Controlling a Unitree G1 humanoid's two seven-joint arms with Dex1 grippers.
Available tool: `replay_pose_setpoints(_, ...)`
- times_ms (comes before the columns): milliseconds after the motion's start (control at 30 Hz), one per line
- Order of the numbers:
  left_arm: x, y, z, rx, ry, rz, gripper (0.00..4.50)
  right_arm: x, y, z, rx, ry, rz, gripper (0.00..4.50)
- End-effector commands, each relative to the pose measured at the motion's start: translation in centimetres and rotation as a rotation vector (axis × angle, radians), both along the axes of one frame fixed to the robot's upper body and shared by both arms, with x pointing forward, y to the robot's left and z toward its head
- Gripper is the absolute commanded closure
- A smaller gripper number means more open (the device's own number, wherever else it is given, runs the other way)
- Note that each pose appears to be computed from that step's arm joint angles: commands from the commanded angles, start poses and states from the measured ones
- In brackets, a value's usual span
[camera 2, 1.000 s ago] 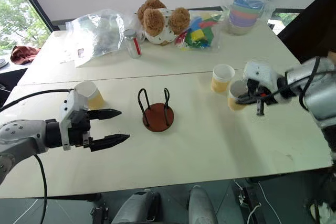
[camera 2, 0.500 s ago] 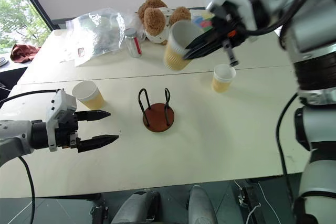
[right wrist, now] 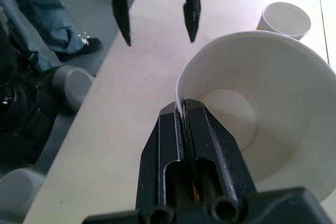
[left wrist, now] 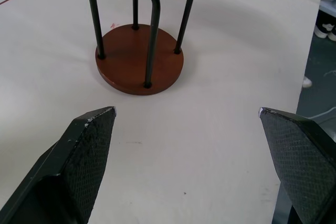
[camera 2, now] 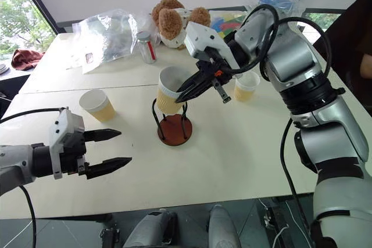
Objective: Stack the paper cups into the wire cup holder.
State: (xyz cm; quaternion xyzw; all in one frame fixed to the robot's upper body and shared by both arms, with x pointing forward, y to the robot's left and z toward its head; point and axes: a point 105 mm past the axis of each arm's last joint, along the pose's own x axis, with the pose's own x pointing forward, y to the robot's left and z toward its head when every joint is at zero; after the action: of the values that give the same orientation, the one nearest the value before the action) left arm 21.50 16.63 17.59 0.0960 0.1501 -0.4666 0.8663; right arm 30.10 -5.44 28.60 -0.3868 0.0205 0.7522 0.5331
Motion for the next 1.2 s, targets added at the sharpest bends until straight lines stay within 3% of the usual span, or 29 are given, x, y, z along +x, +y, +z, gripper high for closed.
replay_pose_setpoints(33, -0.2, -0.5, 0.3, -0.007, -0.029, 0.002, 0.0, 0.5, 0.9, 0.9, -0.024, -0.088, 0.034, 4.49)
replay_pose_setpoints(400, -0.5, -0.8, 0.0, -0.019, -0.039, 0.03, 0.0, 1.4, 1.1, -0.6, -0.099, -0.073, 0.054, 4.49)
replay_pose_setpoints(500, -0.5, -0.9, -0.1, -0.021, -0.04, 0.031, 0.0, 1.5, 1.2, -0.9, -0.109, -0.067, 0.051, 3.54)
replay_pose_setpoints(667, -0.3, -1.0, 0.0, -0.013, -0.044, 0.026, 0.0, 2.2, 1.2, 0.1, -0.074, -0.072, 0.006, 0.97)
replay_pose_setpoints(833, 0.1, -0.9, 1.3, -0.06, -0.077, 0.033, 0.0, 4.6, -2.0, 3.5, 0.001, -0.137, -0.182, 0.97)
replay_pose_setpoints(967, 0.4, -1.0, 3.5, -0.1, -0.116, 0.012, 0.0, 7.6, -8.2, 1.7, -0.117, -0.209, -0.43, 0.97)
replay_pose_setpoints(1000, 0.2, -0.9, 3.4, -0.028, -0.112, -0.012, 0.0, 8.0, -9.3, 1.1, -0.132, -0.197, -0.482, 0.97)
replay_pose_setpoints(1067, 0.0, -0.7, 3.2, 0.06, -0.102, -0.041, 0.0, 8.4, -10.7, 0.3, -0.155, -0.185, -0.537, 0.97)
replay_pose_setpoints(1200, 0.7, -1.2, 6.0, 0.028, -0.164, -0.093, 0.0, 9.0, -13.6, -2.1, -0.201, -0.154, -0.655, 0.97)
